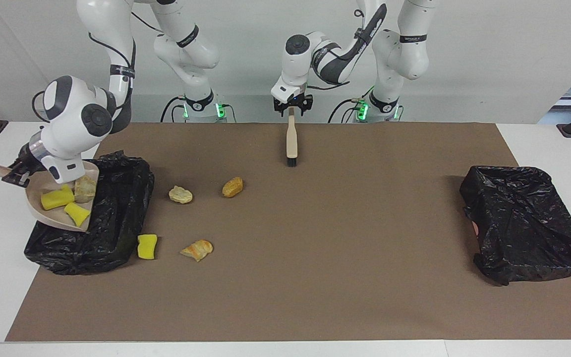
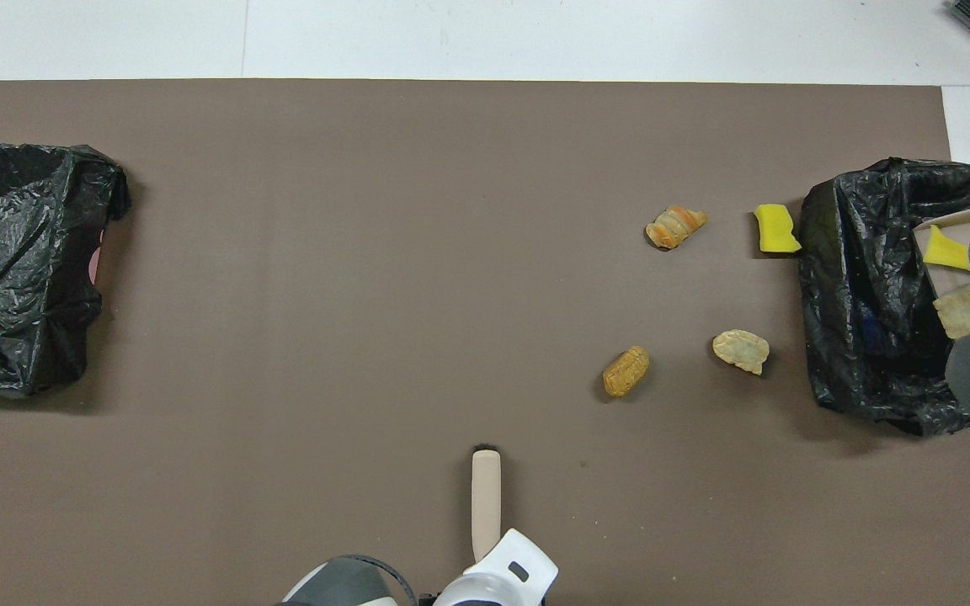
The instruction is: Sweep and dump trash in bin
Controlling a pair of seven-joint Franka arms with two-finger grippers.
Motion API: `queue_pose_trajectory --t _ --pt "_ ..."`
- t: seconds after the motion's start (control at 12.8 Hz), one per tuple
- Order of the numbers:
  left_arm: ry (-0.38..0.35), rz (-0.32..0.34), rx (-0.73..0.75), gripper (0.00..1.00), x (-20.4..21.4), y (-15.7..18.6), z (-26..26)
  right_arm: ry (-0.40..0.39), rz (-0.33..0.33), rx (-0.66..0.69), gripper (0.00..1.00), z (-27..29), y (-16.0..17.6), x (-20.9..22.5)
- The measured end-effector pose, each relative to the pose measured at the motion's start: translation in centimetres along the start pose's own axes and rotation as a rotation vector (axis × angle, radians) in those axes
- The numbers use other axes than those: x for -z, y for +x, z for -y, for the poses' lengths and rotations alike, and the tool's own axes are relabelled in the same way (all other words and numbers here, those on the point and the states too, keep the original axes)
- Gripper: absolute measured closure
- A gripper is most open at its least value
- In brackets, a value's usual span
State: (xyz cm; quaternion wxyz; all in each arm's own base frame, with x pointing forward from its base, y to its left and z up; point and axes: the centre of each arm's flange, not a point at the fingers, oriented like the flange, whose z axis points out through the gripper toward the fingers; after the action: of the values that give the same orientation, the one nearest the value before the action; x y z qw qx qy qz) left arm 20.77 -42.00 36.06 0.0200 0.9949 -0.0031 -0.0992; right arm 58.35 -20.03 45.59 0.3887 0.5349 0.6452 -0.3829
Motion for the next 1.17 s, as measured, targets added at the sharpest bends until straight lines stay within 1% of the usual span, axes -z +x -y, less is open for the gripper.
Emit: queue_pose_trajectory --t 0.16,0.31,0.47,0.62,0.78,0.94,1.01,1.17 --pt "0.005 -0.027 -0.045 0.0 2.6 3.7 1.1 -0.026 0.097 0.036 0.68 0.1 -1.3 0.7" --pt "0.01 -0.081 -0.065 0.0 6.3 8.2 2.5 -0.044 0.189 0.069 0.68 0.2 -2.2 1.9" --pt "0.008 -0.143 -0.086 0.0 9.9 13.1 4.5 -0.04 0.244 0.084 0.68 0.4 -2.6 3.4" --pt "0.01 -0.197 -0.075 0.0 13.5 17.9 6.4 -0.04 0.265 0.097 0.68 0.3 -2.0 5.1" --pt "0.008 -0.223 -0.084 0.0 17.9 21.7 9.1 -0.051 0.261 0.119 0.68 0.3 -0.7 5.7" --pt "0.009 -0.231 -0.086 0.0 21.9 24.0 12.8 -0.076 0.257 0.147 0.68 0.3 0.9 7.0" --pt "0.009 -0.234 -0.079 0.0 23.4 24.7 14.5 -0.079 0.261 0.134 0.68 0.3 1.2 7.6" --pt "0.015 -0.225 -0.075 0.0 26.4 25.5 17.4 -0.038 0.285 0.078 0.68 1.0 0.4 7.7"
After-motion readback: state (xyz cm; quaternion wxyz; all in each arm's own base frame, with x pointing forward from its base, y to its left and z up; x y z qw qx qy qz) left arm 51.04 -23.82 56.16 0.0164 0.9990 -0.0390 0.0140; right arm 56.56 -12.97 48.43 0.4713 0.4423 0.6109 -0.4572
